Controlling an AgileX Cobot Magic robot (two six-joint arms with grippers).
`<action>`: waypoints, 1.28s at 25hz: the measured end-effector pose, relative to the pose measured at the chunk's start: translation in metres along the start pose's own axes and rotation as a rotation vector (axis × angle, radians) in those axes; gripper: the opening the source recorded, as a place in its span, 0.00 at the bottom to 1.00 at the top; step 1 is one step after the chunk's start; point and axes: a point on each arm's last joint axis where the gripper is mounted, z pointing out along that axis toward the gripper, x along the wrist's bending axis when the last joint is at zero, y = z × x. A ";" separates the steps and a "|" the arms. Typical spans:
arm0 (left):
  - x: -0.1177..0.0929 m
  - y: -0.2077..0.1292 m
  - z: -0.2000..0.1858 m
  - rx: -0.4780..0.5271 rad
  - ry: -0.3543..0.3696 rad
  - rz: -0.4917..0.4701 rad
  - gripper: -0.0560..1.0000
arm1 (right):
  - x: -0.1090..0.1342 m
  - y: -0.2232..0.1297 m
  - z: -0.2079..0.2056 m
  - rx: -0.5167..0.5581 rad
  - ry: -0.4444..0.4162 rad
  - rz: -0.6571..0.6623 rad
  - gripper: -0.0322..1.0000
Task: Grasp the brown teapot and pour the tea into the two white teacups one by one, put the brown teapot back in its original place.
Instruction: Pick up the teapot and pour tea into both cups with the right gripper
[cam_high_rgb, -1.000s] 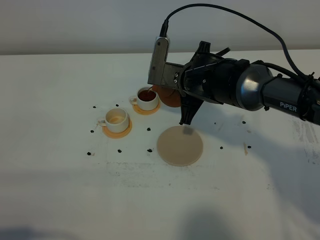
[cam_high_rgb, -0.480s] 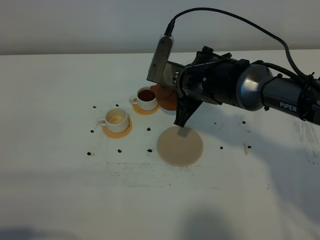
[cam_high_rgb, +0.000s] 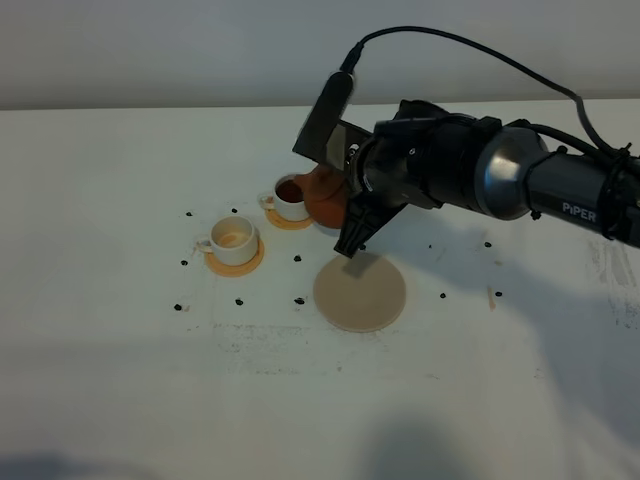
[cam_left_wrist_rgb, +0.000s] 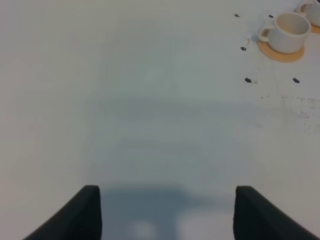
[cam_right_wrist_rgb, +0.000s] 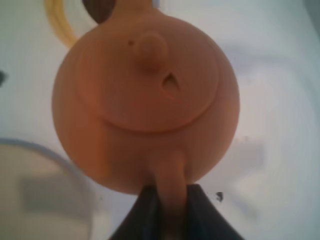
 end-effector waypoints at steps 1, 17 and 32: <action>0.000 0.000 0.000 0.000 0.000 0.000 0.56 | -0.001 0.000 -0.002 -0.007 0.009 0.023 0.12; 0.000 0.000 0.000 0.000 0.000 0.000 0.56 | -0.043 -0.012 -0.002 -0.123 0.047 0.320 0.12; 0.000 0.000 0.000 0.000 0.000 0.000 0.56 | -0.044 -0.036 0.019 -0.252 0.041 0.434 0.12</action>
